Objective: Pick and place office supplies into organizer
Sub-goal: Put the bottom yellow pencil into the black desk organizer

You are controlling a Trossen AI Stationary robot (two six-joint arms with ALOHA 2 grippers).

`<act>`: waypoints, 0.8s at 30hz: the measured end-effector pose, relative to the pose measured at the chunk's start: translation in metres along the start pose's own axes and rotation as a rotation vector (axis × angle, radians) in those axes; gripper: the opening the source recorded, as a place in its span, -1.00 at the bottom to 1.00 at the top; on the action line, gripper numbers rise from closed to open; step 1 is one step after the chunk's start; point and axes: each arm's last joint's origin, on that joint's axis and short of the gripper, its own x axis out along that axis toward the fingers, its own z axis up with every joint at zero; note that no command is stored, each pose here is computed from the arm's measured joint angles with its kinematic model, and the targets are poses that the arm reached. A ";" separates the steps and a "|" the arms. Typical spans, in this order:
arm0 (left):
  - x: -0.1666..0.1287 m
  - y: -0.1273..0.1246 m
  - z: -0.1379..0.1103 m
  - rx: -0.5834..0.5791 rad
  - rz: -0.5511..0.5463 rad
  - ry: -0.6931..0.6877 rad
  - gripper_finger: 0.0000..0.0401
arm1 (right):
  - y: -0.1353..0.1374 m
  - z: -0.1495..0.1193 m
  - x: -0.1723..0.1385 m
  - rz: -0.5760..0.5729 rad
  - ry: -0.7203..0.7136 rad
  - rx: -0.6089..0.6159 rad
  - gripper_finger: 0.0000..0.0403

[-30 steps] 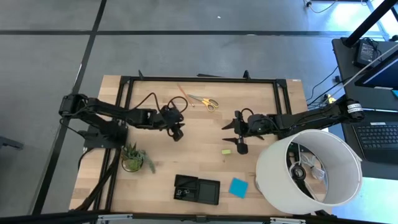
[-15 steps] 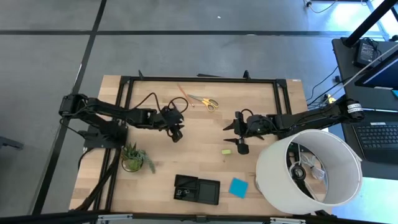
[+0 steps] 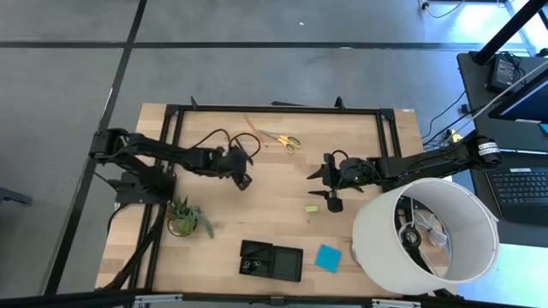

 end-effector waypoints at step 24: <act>0.014 -0.020 0.053 -0.130 -0.060 0.078 -0.48 | 0.000 -0.002 0.000 0.001 0.020 0.001 0.15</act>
